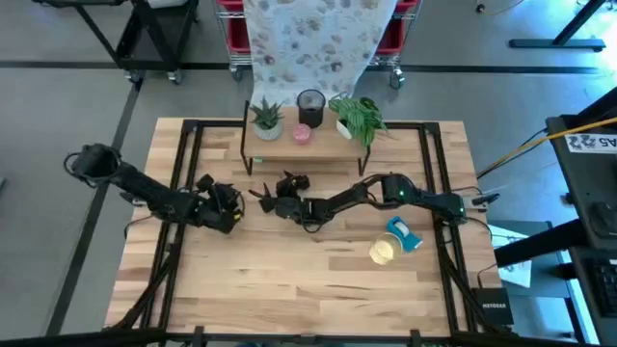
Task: Stock shelves
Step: Remove the light blue stapler under the shelf
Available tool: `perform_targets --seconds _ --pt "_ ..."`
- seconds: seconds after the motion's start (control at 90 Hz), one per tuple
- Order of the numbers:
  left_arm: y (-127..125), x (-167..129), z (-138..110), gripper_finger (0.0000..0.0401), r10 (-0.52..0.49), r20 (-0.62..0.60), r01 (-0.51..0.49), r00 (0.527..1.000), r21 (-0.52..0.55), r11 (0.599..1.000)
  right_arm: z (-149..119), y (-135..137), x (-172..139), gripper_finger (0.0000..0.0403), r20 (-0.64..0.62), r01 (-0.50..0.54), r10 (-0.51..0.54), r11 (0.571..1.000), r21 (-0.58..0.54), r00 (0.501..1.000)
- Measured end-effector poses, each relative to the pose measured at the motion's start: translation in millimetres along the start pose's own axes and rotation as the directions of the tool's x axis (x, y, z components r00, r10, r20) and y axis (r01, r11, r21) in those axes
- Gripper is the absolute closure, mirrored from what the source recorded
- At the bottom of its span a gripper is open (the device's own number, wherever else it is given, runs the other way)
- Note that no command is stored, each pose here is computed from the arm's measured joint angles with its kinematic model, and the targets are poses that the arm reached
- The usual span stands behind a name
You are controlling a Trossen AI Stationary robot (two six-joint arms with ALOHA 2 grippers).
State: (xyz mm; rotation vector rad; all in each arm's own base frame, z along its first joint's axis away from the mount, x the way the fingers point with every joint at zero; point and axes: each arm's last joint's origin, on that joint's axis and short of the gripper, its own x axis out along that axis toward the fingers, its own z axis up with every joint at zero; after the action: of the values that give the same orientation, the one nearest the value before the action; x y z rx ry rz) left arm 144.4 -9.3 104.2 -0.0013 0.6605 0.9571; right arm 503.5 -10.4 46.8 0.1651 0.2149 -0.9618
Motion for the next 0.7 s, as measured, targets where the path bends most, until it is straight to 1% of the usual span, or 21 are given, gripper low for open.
perform_targets --seconds 0.089,0.189,0.233,0.356,0.5,0.544,0.6,0.644,0.7 --pt "5.5 8.4 1.5 0.0273 0.052 0.001 -0.052 0.999 -0.1 0.994 -1.3 -0.2 -0.3 0.0015 -0.009 0.0 0.0 1.0 -0.003 1.0" --pt "11.6 16.3 4.8 0.0288 0.127 0.02 -0.12 0.992 -0.211 0.97 -2.6 0.0 -0.8 0.0015 -0.022 -0.01 0.009 1.0 -0.012 1.0" --pt "14.6 19.6 7.0 0.0292 0.166 0.026 -0.154 0.986 -0.257 0.954 -3.2 1.5 -2.8 0.0015 -0.022 -0.014 0.014 1.0 -0.014 1.0" --pt "25.4 30.5 11.5 0.0293 0.257 -0.003 -0.244 0.966 -0.323 0.915 -4.0 3.2 -5.3 0.0015 -0.023 -0.02 0.019 1.0 -0.017 1.0" --pt "39.3 44.7 19.6 0.0289 0.35 -0.03 -0.329 0.936 -0.419 0.846 -4.3 3.2 -5.6 0.0015 -0.023 -0.016 0.016 1.0 -0.019 1.0" --pt "42.6 48.6 24.0 0.0288 0.367 -0.024 -0.339 0.93 -0.44 0.831 -4.3 3.1 -5.6 0.0015 -0.022 -0.014 0.014 1.0 -0.021 1.0" --pt "46.4 53.5 30.7 0.0288 0.377 -0.01 -0.341 0.926 -0.451 0.825 -4.4 3.1 -5.6 0.0015 -0.023 -0.014 0.013 1.0 -0.021 1.0" --pt "49.4 57.8 37.1 0.0288 0.361 0.004 -0.319 0.933 -0.456 0.83 -4.4 3.0 -5.5 0.0015 -0.023 -0.013 0.013 1.0 -0.021 1.0" --pt "54.2 64.0 45.9 0.0288 0.303 0.026 -0.26 0.953 -0.45 0.855 -4.4 3.1 -5.5 0.0015 -0.025 -0.018 0.017 1.0 -0.021 1.0"
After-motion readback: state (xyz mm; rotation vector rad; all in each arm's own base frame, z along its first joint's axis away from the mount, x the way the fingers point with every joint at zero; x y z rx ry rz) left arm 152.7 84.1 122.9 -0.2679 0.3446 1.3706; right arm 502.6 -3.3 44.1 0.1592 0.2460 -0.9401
